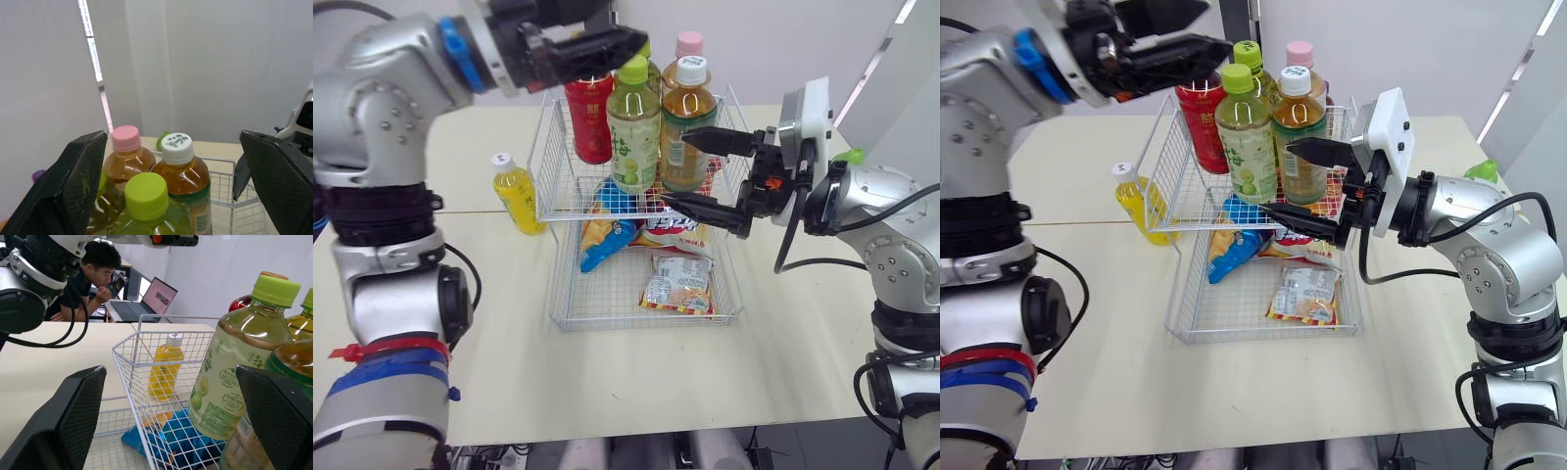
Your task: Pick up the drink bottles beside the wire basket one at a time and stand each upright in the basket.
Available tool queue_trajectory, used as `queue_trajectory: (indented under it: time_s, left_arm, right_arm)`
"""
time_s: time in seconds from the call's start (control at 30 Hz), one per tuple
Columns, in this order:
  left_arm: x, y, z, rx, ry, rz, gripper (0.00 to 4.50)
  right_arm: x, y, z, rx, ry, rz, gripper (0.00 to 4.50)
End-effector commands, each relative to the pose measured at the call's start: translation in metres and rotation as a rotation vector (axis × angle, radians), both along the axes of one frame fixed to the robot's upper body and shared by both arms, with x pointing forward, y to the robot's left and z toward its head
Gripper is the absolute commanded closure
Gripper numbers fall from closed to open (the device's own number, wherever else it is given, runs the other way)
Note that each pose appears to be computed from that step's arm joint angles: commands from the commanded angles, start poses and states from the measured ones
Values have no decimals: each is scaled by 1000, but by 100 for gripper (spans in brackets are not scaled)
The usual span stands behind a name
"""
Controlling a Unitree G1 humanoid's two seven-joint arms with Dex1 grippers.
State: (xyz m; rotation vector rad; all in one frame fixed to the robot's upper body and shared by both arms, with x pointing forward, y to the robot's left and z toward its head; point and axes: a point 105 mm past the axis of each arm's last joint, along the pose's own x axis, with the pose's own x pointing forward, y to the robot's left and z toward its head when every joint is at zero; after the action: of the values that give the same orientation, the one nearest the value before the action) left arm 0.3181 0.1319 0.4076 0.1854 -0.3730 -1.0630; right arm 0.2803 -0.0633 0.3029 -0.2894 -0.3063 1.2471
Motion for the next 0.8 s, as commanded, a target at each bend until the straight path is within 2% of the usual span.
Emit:
queue_trajectory:
  time_s: [0.03, 0.13, 0.27, 0.4, 0.67, 0.8]
  left_arm:
    - [-3, 52, -7, -37, -29, 239, 2]
    - [-10, 90, -24, -28, -37, 432, 2]
    - [-36, 137, -48, -84, -9, 631, 2]
    - [-60, 170, -94, -107, 64, 771, 2]
    - [-106, 183, -184, -219, 236, 936, 2]
    - [-116, 179, -212, -227, 297, 978, 2]
  right_arm:
    - [-6, 3, 10, 18, -35, 55, 0]
    - [-4, 7, 10, 18, -34, 84, 0]
    - [-2, 15, 9, 14, -30, 140, 0]
    - [-1, 22, 9, 9, -26, 194, 0]
    - [-6, 31, 11, 19, -47, 274, 0]
    - [-4, 32, 14, 26, -51, 268, 0]
